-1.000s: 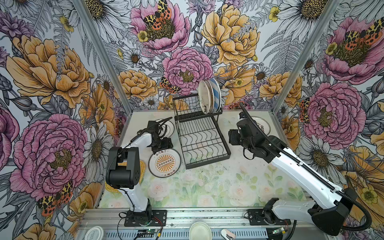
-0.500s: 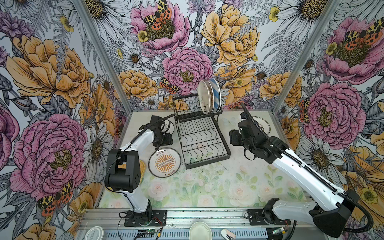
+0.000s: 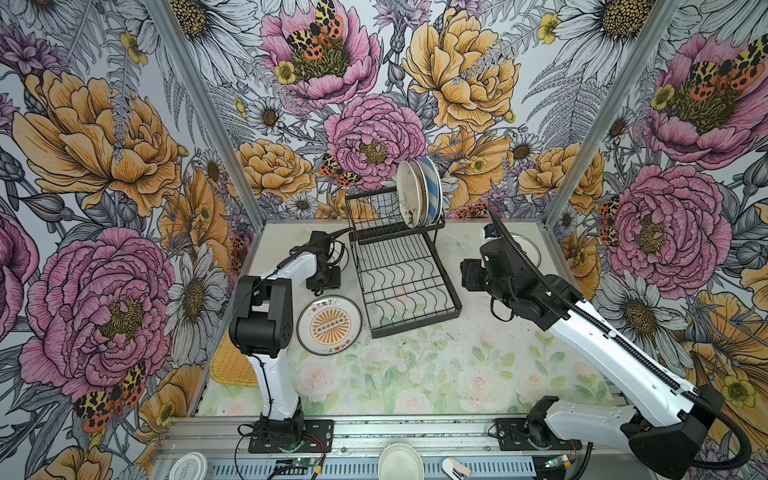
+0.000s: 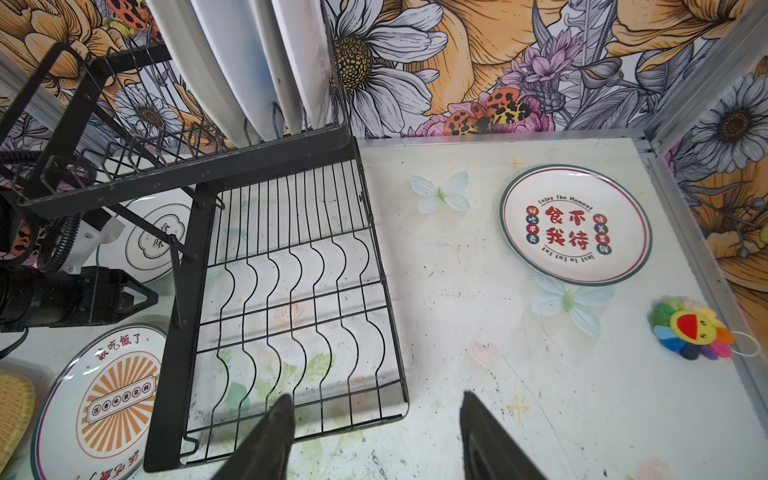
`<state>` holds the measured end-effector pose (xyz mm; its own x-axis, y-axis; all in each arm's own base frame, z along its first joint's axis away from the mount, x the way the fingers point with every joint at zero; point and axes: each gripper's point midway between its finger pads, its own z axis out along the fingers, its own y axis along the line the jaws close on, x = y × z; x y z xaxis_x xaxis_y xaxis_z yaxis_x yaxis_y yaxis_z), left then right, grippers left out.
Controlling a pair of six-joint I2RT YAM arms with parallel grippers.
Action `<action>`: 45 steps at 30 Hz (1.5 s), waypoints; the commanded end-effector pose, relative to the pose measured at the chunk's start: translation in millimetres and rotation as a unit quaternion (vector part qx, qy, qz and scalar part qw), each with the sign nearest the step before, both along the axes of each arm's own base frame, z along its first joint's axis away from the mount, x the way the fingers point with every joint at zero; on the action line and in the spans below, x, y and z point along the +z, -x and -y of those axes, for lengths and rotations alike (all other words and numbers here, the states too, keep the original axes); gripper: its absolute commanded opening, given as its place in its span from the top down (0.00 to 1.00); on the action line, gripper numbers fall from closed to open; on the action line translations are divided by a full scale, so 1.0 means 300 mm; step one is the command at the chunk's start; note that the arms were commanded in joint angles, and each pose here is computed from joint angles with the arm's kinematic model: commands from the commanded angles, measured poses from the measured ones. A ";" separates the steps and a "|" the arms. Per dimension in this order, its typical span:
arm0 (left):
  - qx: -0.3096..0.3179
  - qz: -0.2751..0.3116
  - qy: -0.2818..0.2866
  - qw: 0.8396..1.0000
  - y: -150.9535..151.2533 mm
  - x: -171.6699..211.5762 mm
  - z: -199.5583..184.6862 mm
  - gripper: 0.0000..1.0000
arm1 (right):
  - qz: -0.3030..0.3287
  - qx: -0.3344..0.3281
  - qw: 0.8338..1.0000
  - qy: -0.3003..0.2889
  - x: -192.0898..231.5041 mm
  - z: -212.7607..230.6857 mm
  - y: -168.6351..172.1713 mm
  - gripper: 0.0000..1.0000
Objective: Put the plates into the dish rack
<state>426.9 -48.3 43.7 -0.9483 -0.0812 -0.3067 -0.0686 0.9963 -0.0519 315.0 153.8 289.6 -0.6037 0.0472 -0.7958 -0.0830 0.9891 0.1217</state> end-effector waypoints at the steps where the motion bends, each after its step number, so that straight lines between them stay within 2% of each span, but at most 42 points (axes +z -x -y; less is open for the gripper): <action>1: 0.008 0.012 -0.015 1.000 -0.022 0.008 -0.013 0.52 | 0.008 -0.006 1.000 -0.012 0.014 0.008 -0.001 0.37; 7: 0.006 -0.007 -0.003 1.000 0.022 -0.021 -0.001 0.53 | 0.008 -0.007 1.000 -0.012 0.013 0.010 -0.002 0.37; 19: 0.015 -0.053 0.017 0.998 0.199 -0.058 0.018 0.53 | 0.007 -0.004 1.000 -0.015 0.013 0.006 0.001 0.37; 22: 0.016 -0.056 0.027 0.998 0.249 -0.034 0.040 0.52 | 0.008 -0.005 1.000 -0.017 0.013 0.009 0.005 0.37; 33: 0.018 -0.111 0.062 0.992 0.475 -0.079 0.161 0.52 | 0.008 -0.006 1.000 -0.019 0.010 0.013 0.012 0.37; 37: 0.019 -0.113 0.066 0.991 0.515 -0.072 0.197 0.52 | 0.008 -0.005 1.000 -0.019 0.009 0.014 0.014 0.37; 38: 0.021 -0.107 0.065 0.992 0.513 -0.063 0.198 0.50 | 0.008 -0.006 1.000 -0.019 0.008 0.014 0.014 0.36; 43: 0.069 -0.062 0.075 0.993 0.491 0.020 0.148 0.19 | 0.009 -0.003 1.000 -0.021 0.010 0.014 0.017 0.37; 45: 0.102 -0.042 0.093 0.990 0.490 0.059 0.106 0.12 | 0.010 -0.006 1.000 -0.021 0.010 0.022 0.023 0.37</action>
<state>277.8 -94.5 44.2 -0.9662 -0.2090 -0.1510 -0.1824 0.9680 -0.1726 309.8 150.8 282.9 -0.6130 0.0509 -0.7884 -0.0807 0.9887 0.1265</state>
